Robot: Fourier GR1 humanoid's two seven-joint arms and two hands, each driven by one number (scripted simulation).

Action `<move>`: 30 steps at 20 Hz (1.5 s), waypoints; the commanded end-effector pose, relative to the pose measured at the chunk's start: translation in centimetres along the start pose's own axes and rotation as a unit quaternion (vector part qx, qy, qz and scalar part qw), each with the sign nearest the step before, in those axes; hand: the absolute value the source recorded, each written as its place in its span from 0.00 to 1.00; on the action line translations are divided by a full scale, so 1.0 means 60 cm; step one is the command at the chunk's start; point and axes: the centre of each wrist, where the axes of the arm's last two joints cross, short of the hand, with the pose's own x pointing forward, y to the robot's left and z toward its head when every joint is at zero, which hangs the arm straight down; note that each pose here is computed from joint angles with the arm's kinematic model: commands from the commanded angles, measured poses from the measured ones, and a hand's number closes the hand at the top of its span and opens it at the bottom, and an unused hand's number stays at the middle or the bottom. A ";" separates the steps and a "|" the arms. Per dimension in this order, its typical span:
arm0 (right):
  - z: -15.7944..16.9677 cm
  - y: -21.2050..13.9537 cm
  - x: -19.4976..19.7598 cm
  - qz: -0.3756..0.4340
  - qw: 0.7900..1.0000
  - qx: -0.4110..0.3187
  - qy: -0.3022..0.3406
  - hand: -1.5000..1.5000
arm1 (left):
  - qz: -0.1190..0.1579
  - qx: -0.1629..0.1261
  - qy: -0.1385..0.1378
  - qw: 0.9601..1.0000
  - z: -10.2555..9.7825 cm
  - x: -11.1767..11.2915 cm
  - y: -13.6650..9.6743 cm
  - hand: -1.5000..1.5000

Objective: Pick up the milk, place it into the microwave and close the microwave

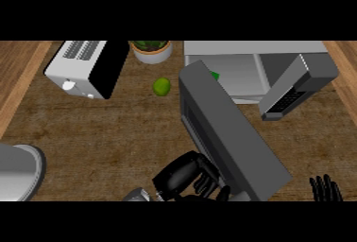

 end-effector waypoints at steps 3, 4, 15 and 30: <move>-0.019 0.005 0.037 -0.061 0.995 0.056 -0.054 0.00 | -0.005 -0.020 0.054 0.998 -0.038 -0.029 -0.057 1.00; -0.036 0.019 0.037 -0.067 0.993 0.073 -0.067 0.00 | 0.002 -0.032 0.064 0.997 -0.047 -0.019 -0.055 1.00; -0.076 0.030 0.112 -0.080 0.984 0.127 -0.100 0.00 | 0.048 0.093 0.045 0.994 -0.092 -0.013 -0.027 0.00; -0.094 0.048 0.172 -0.113 0.970 0.188 -0.101 0.00 | 0.094 0.253 -0.008 0.963 -0.157 0.020 0.075 1.00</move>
